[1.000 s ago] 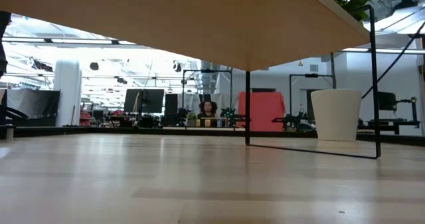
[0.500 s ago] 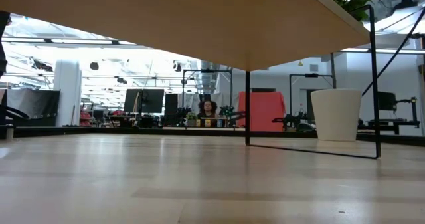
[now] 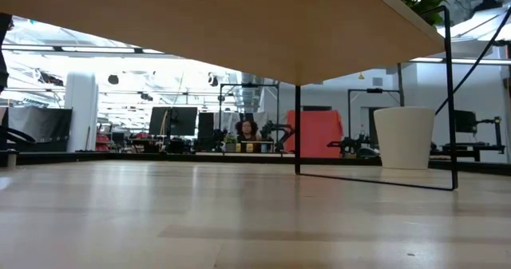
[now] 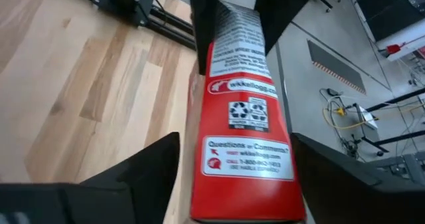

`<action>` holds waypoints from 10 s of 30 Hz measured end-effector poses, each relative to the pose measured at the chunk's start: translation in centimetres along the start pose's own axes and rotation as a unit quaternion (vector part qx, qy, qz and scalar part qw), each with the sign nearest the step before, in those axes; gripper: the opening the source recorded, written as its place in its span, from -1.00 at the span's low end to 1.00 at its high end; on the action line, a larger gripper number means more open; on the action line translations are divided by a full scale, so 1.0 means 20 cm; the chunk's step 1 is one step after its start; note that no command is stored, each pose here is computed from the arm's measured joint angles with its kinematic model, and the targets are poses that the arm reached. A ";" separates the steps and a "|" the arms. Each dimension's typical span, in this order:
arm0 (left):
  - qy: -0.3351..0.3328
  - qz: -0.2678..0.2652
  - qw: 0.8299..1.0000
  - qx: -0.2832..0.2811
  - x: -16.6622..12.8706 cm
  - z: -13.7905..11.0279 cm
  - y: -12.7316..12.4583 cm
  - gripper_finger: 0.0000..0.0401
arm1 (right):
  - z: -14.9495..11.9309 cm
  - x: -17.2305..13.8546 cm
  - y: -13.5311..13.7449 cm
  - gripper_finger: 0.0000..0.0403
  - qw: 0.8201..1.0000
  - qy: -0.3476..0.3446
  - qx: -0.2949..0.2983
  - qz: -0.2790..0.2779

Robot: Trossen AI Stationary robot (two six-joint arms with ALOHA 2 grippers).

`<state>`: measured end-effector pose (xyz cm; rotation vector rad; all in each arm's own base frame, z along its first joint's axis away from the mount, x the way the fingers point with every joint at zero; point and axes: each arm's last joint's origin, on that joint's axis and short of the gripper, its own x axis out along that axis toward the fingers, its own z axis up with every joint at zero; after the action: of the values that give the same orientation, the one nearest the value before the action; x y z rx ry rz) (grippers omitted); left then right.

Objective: Stack cereal on shelf
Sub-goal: Put the red cereal box onto the shelf

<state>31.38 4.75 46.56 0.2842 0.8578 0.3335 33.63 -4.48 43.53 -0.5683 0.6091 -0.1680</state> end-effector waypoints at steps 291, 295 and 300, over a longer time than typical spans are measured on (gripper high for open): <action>0.115 -0.161 0.950 -0.243 0.03 -0.16 -0.91 -0.07 | -0.22 -0.98 -0.25 0.24 0.975 -0.115 0.189 0.018; 0.115 -0.157 0.950 -0.244 0.04 -0.16 -0.90 0.15 | -0.22 -0.98 -0.25 0.24 0.975 -0.115 0.189 0.018; 0.127 -0.169 0.942 -0.261 0.06 -0.15 -0.87 0.41 | -0.22 -0.98 -0.25 0.24 0.975 -0.115 0.188 0.018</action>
<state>32.80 -10.24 37.29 -0.4069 1.0188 0.2659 15.33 -4.55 53.00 -0.2041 0.3479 -0.1756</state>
